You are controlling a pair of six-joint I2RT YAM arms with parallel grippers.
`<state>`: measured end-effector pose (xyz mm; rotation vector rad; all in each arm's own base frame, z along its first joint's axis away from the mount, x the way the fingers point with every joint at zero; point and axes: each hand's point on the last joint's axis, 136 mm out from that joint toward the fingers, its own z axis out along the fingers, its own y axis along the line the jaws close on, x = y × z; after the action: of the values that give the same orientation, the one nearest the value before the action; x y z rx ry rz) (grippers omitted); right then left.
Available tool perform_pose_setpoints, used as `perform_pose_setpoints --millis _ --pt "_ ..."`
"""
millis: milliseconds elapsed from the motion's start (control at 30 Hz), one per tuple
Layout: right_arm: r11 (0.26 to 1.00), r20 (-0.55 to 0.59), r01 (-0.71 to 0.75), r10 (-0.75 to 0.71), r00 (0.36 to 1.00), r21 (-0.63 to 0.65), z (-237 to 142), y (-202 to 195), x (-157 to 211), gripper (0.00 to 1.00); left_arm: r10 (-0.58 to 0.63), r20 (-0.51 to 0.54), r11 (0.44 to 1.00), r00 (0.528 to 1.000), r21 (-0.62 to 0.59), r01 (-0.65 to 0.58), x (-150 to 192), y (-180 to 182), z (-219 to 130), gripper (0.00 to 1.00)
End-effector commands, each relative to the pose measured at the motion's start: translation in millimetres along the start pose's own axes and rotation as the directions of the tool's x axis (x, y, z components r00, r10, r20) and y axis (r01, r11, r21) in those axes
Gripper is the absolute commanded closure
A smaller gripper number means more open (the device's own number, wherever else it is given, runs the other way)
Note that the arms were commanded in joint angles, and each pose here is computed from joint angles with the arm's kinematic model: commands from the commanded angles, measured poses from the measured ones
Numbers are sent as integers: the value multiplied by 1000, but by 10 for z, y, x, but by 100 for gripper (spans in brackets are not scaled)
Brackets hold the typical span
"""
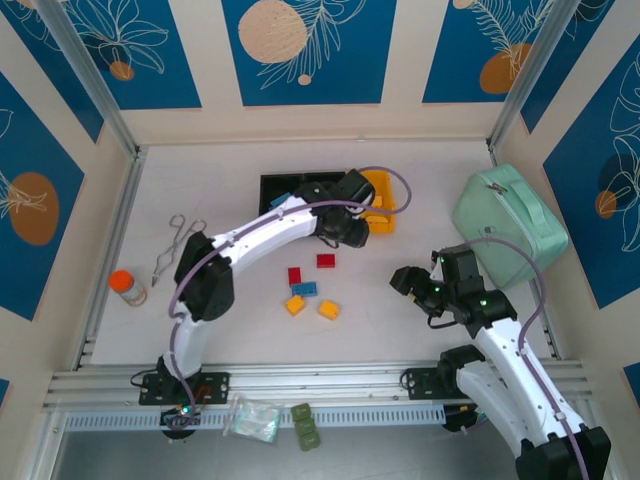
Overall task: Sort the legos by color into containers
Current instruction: Place the lego in the container.
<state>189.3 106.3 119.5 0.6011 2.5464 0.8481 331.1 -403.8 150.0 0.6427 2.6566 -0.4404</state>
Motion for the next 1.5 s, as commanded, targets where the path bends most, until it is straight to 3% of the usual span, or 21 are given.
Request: perform_pose_setpoints --millis 0,300,733,900,1033,1233,1467 --pt "999 -40 -31 30 999 -21 15 -14 101 32 29 -35 998 999 -51 -30 -108 135 70 73" --pt "999 -33 -29 28 999 -15 -29 -27 112 32 39 62 995 997 -97 -33 -629 179 354 71" --pt "999 -34 -43 43 999 -8 -17 -66 107 32 0 170 999 985 -49 8 -996 261 735 66" --pt "999 -33 -51 50 998 -8 -4 -79 98 32 -4 180 999 984 -43 12 -1030 291 801 52" --pt "998 -39 -54 54 998 -11 17 -67 87 33 1 198 1000 980 -30 5 -1085 260 713 38" --pt "999 -44 -42 41 998 -20 23 -26 70 33 16 209 1000 978 -19 -12 -1105 187 404 38" --pt "1000 -56 -4 3 998 -8 34 44 75 32 0 196 999 981 35 -7 -831 122 -31 37"
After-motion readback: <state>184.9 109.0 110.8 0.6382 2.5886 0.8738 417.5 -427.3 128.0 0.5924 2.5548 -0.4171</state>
